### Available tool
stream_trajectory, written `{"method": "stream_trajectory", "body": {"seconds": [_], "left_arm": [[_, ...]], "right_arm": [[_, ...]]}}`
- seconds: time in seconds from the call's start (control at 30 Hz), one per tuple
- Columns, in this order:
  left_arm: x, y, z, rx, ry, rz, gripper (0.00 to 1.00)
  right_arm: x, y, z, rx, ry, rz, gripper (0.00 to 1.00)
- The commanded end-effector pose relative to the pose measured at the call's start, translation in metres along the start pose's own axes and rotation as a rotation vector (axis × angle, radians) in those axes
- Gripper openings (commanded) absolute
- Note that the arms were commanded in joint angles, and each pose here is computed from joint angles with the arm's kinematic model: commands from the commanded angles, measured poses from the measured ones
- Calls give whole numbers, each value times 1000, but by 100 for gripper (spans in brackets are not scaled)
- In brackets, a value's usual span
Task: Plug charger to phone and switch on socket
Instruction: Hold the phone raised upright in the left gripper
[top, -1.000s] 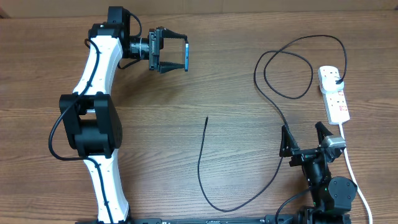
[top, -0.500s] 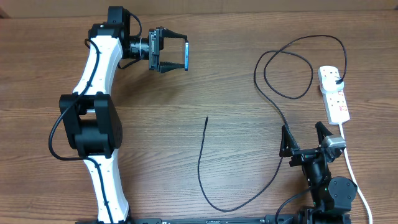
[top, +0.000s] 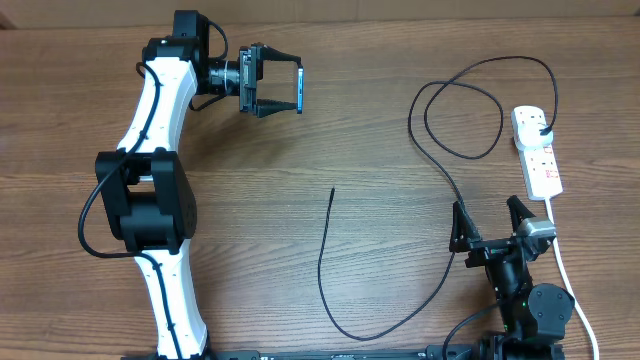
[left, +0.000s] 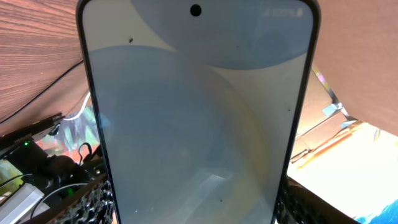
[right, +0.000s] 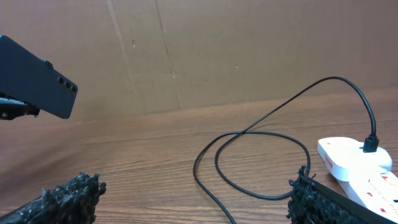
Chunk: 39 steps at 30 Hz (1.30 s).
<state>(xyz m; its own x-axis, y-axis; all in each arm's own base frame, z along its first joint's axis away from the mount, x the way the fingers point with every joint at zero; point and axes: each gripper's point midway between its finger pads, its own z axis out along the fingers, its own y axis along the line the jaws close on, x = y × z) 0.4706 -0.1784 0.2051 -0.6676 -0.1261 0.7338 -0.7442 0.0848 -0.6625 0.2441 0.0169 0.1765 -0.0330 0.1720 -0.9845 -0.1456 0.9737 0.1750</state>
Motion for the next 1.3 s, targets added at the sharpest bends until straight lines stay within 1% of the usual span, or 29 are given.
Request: {"method": "stream_trajectory", "body": {"seconds": [0.0, 1.27], "left_arm": [[33, -21, -4, 33, 46, 69, 4], [30, -21, -4, 27, 33, 77, 4]], "right_arm": [[2, -1, 0, 4, -5, -4, 100], [1, -1, 0, 4, -6, -4, 100]]}}
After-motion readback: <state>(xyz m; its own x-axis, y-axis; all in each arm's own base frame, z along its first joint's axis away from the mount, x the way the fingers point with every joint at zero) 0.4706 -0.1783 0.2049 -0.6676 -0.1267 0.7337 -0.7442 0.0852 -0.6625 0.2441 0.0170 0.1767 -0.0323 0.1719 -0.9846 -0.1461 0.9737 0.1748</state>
